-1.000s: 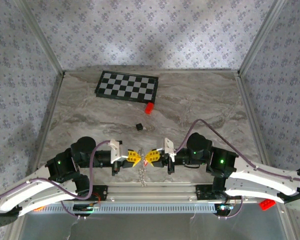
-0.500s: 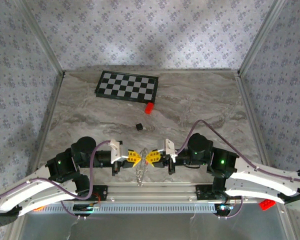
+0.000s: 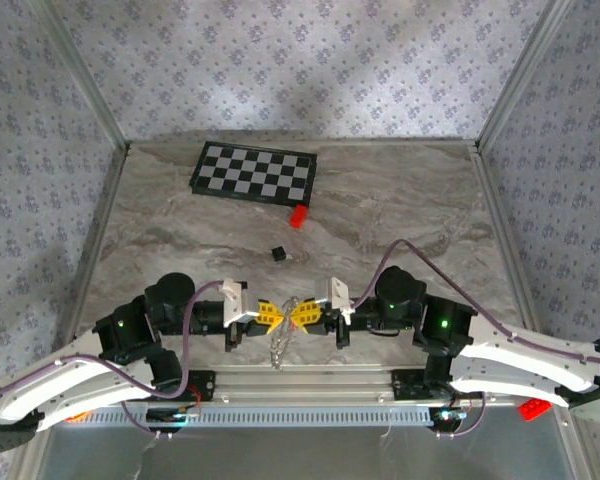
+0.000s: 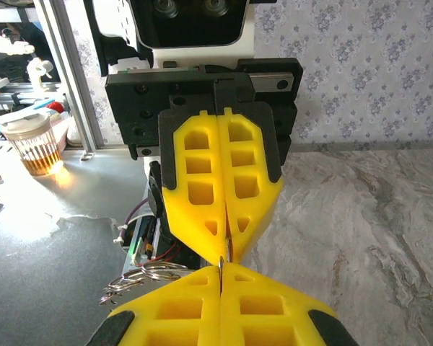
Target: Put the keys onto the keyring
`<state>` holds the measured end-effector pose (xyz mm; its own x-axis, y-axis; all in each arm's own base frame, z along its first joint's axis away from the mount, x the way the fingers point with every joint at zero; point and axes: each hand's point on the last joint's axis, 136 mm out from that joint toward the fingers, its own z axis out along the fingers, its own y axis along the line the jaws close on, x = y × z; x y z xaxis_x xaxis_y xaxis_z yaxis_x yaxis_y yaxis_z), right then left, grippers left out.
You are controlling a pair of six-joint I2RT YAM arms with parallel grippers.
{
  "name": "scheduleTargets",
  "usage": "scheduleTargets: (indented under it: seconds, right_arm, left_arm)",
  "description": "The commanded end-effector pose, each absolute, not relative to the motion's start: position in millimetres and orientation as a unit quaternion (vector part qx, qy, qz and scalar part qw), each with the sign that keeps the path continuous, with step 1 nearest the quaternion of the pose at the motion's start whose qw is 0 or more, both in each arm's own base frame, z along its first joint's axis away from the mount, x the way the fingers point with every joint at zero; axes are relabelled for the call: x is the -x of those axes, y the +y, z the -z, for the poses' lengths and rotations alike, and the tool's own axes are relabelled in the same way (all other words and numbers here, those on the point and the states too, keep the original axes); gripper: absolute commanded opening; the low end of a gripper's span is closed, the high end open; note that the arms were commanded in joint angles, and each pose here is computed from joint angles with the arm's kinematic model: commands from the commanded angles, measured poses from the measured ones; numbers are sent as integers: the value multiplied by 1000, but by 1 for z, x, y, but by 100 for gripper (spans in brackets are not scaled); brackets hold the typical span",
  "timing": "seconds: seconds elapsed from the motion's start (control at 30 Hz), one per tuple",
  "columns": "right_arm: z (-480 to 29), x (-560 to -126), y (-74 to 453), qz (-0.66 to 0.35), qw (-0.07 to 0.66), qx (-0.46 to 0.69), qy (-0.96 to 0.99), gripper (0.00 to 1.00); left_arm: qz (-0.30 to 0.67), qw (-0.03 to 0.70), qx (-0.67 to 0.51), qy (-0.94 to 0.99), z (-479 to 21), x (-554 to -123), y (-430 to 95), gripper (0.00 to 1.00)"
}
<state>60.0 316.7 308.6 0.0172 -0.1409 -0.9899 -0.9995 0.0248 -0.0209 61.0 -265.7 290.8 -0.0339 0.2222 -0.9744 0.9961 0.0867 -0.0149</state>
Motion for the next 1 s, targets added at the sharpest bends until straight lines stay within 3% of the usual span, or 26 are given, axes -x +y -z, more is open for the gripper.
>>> scheduleTargets:
  seconds: [0.0, 0.97]
  right_arm:
    - [-303, -56, 317, -452, 469, 544, 528, 0]
    - [-305, -51, 311, -452, 476, 552, 514, 0]
  left_arm:
    - [446, 488, -509, 551, -322, -60, -267, 0]
    - [473, 487, -483, 554, -330, -61, -269, 0]
